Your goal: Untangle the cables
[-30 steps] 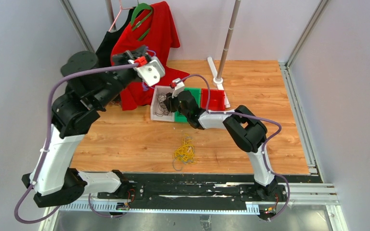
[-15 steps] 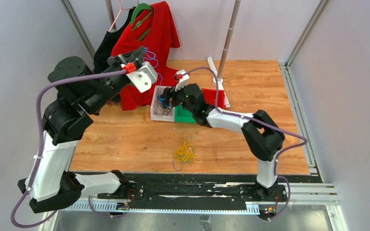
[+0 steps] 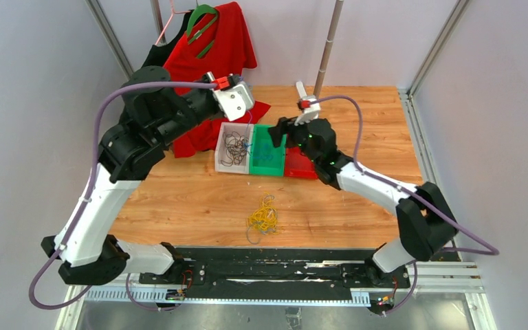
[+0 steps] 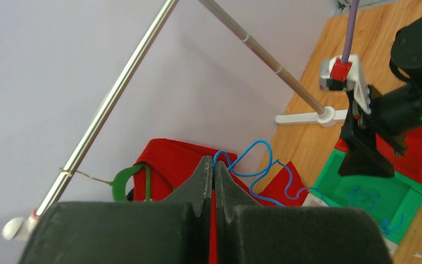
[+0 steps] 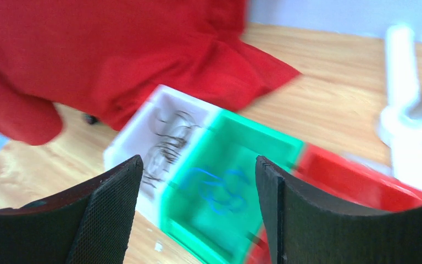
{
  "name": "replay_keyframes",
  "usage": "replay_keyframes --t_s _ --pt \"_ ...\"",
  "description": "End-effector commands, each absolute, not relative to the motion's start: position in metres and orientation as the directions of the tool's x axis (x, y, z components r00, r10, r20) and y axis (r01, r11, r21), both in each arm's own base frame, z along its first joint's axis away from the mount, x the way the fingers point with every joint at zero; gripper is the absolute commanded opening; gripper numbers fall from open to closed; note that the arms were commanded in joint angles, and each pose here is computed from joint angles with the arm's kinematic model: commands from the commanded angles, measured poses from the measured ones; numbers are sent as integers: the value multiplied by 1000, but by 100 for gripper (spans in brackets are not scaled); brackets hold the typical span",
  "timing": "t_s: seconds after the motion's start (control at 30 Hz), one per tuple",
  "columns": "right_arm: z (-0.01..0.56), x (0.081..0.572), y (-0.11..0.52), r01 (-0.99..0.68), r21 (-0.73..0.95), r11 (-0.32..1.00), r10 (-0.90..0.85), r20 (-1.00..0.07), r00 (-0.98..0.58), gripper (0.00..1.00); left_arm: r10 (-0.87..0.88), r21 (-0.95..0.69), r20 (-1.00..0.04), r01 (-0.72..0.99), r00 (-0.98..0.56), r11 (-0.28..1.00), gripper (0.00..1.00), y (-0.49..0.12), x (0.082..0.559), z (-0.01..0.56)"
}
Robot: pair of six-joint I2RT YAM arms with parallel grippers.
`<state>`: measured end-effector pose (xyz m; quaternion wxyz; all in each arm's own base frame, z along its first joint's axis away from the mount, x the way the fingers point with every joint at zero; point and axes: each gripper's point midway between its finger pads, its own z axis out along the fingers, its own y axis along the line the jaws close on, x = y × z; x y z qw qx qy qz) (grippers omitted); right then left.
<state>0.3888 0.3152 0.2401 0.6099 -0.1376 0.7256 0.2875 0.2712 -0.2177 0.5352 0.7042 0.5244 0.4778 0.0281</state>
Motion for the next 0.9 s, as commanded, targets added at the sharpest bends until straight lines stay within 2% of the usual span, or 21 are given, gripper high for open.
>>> replay_keyframes --t_s 0.0,0.33,0.53,0.87 --pt "231 392 247 -372 252 893 180 -959 -218 75 517 737 -675 511 527 443 0 -243 287 515" --pt "215 362 171 -181 239 954 208 -962 -176 75 602 759 -633 545 487 357 0 -275 327 442" --pt "211 337 152 -169 264 950 242 -960 -138 73 658 779 -591 541 467 317 0 -291 354 408" --pt "187 310 139 -165 303 939 276 -947 -165 71 783 810 -490 532 383 247 0 -297 395 344"
